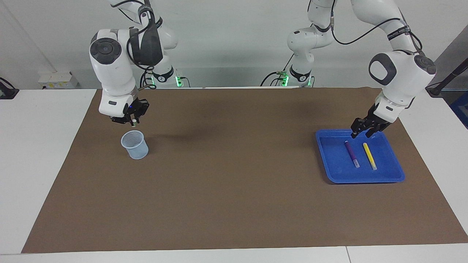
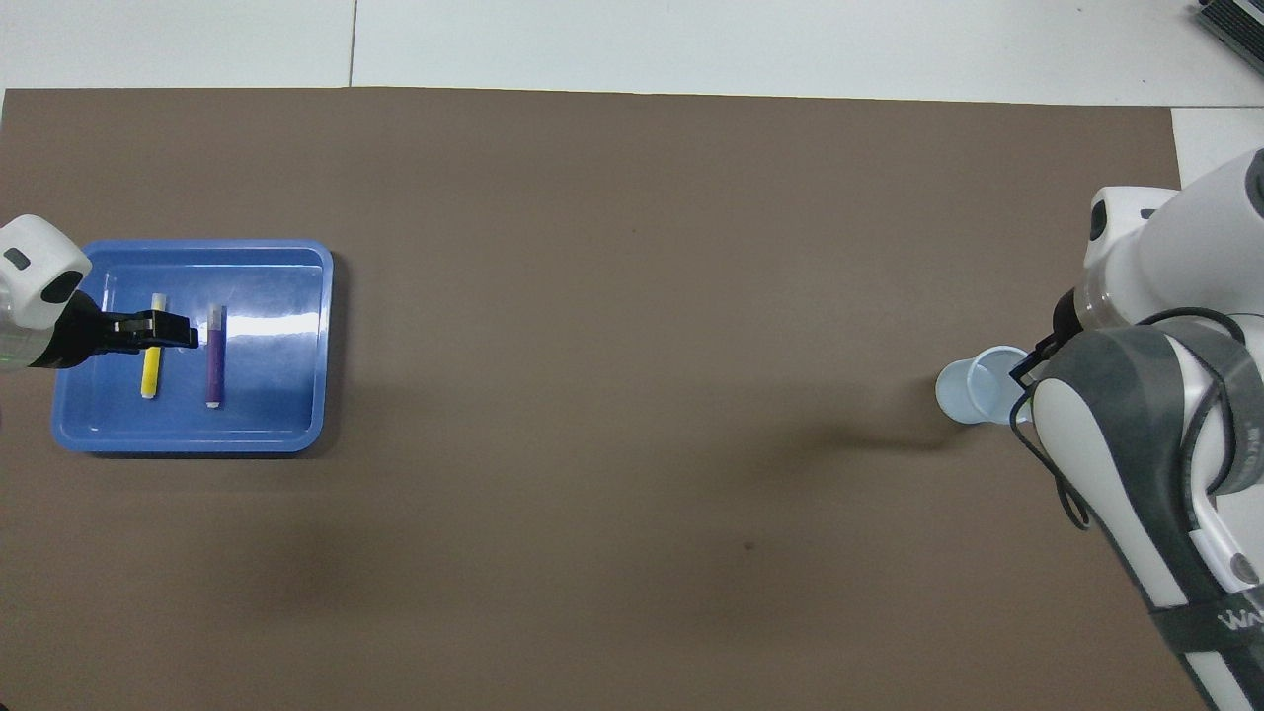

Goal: Transfer and insert pens with both arms
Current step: 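Grasp the purple pen with the left gripper while the right gripper returns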

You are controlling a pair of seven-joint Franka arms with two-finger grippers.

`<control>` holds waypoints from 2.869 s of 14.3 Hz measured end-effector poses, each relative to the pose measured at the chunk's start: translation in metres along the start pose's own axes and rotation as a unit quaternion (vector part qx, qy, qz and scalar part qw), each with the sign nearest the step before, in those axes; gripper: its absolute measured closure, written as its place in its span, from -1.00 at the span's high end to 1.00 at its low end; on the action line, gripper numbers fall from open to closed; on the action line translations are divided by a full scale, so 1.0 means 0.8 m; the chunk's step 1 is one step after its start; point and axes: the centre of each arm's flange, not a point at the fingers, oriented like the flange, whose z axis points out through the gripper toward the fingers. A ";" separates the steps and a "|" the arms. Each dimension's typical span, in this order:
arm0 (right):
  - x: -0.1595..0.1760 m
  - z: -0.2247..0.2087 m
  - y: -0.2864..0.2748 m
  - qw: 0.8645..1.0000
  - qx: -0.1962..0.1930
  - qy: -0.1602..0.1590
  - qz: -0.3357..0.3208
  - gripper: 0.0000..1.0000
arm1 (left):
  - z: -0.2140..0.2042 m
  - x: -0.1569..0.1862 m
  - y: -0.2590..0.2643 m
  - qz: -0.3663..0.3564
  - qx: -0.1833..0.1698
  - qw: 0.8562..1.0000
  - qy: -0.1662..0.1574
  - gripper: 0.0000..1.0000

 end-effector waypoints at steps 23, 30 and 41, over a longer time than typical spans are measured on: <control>0.016 0.030 -0.014 0.998 0.010 0.056 0.021 0.29 | 0.114 0.025 -0.026 0.004 0.014 1.000 0.027 0.41; 0.041 0.016 -0.058 0.991 0.056 0.082 0.094 1.00 | 0.127 0.020 -0.025 0.004 0.012 1.000 0.014 0.40; 0.077 -0.014 -0.145 0.948 0.172 0.099 0.248 1.00 | 0.134 0.015 -0.028 0.002 0.007 1.000 -0.013 0.21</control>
